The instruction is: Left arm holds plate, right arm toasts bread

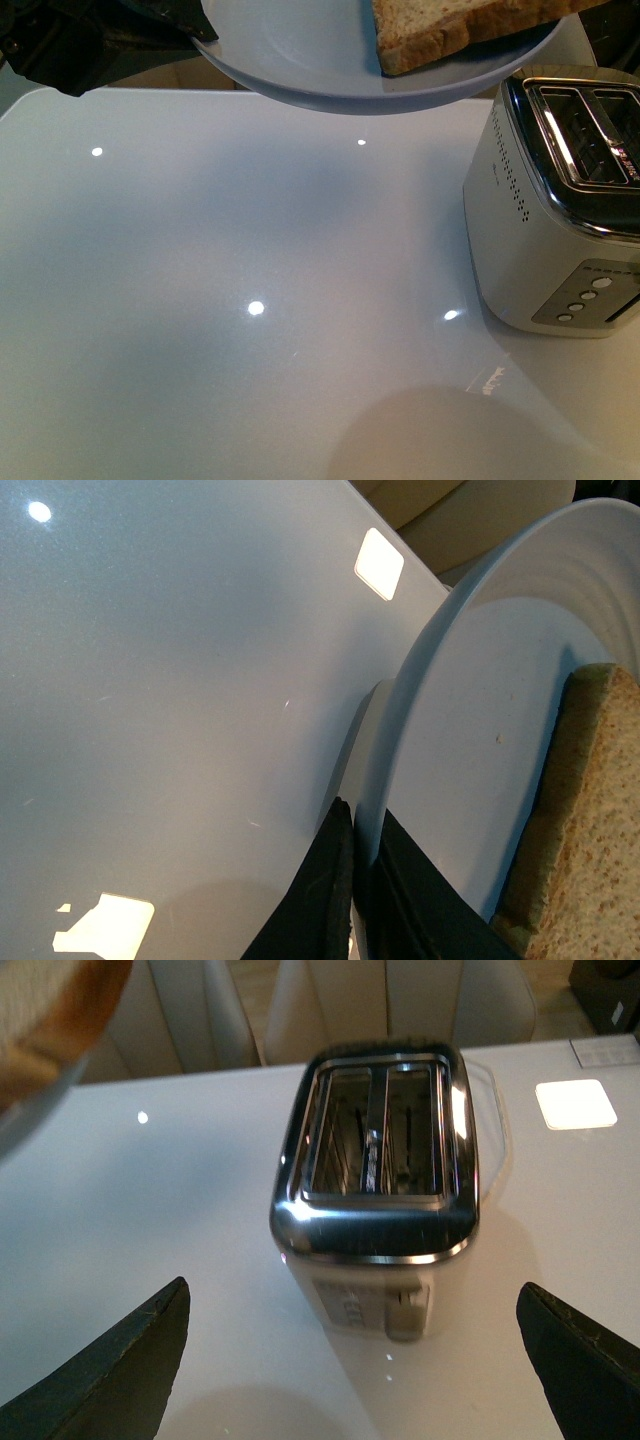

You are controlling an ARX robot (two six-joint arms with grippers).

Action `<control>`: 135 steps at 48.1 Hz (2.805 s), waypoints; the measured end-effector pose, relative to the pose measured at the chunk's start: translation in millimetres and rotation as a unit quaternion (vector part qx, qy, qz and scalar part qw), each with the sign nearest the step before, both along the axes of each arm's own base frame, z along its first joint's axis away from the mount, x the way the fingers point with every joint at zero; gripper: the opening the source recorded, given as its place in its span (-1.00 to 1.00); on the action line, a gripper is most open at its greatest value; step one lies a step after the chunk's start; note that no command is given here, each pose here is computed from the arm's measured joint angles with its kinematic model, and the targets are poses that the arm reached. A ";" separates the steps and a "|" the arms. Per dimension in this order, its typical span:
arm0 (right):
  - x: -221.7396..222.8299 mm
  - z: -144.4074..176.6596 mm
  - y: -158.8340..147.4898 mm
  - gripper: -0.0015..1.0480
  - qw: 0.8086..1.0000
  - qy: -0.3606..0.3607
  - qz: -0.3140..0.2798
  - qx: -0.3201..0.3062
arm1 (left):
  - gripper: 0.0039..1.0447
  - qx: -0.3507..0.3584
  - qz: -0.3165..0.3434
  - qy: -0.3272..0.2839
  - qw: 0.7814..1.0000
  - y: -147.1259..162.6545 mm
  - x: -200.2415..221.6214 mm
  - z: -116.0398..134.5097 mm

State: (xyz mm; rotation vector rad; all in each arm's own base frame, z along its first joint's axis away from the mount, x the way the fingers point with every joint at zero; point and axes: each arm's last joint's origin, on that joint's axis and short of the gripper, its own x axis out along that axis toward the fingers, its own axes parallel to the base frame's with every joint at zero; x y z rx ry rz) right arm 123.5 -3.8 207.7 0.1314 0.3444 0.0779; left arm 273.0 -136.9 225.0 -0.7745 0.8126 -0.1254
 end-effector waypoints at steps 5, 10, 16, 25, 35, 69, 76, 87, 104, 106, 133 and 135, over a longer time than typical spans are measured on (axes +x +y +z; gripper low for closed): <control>24.7 22.8 3.5 0.83 0.998 -0.025 -0.004 0.057 | -0.94 0.000 0.000 0.000 1.000 -0.1 -0.1 0.0; 46.7 37.9 9.8 0.83 0.993 -0.035 -0.002 0.113 | -0.94 0.000 0.000 0.000 1.000 -0.1 0.0 0.0; 70.5 47.5 22.8 0.83 0.984 -0.032 0.009 0.177 | -0.94 0.000 0.000 0.000 1.000 0.0 0.0 0.0; 96.7 46.3 53.4 0.83 0.968 -0.011 0.030 0.247 | -0.94 0.000 0.000 0.000 1.000 -0.1 -0.1 0.0; 106.2 37.2 71.0 0.83 0.958 0.014 0.042 0.284 | -0.94 0.000 0.000 0.000 1.000 -0.1 -0.1 0.0; 122.5 24.5 86.0 -0.04 0.925 0.049 0.029 0.376 | -0.94 0.000 0.000 0.000 1.000 -0.1 -0.1 0.0; 121.5 25.7 85.7 -0.41 0.920 0.052 0.028 0.387 | -0.94 -0.001 0.001 0.000 1.000 0.0 0.0 0.0; 116.6 34.2 80.7 -0.93 0.918 0.046 0.022 0.392 | -0.94 -0.001 0.000 0.001 1.000 -0.1 0.0 0.1; 90.6 98.1 49.2 -0.94 0.946 -0.063 0.000 0.317 | -0.94 -0.002 0.001 0.001 1.000 -0.1 0.0 0.1; 87.2 108.4 44.2 -0.94 0.951 -0.082 -0.009 0.298 | -0.94 -0.002 0.001 0.001 1.000 -0.1 0.0 0.1; 102.1 89.8 38.1 -0.94 0.991 -0.092 -0.090 -0.023 | -0.94 -0.002 0.001 0.001 1.000 -0.1 0.0 0.1; 107.0 80.3 41.2 -0.94 0.993 -0.080 -0.084 -0.034 | -0.94 -0.002 0.001 0.001 1.000 -0.1 0.0 0.1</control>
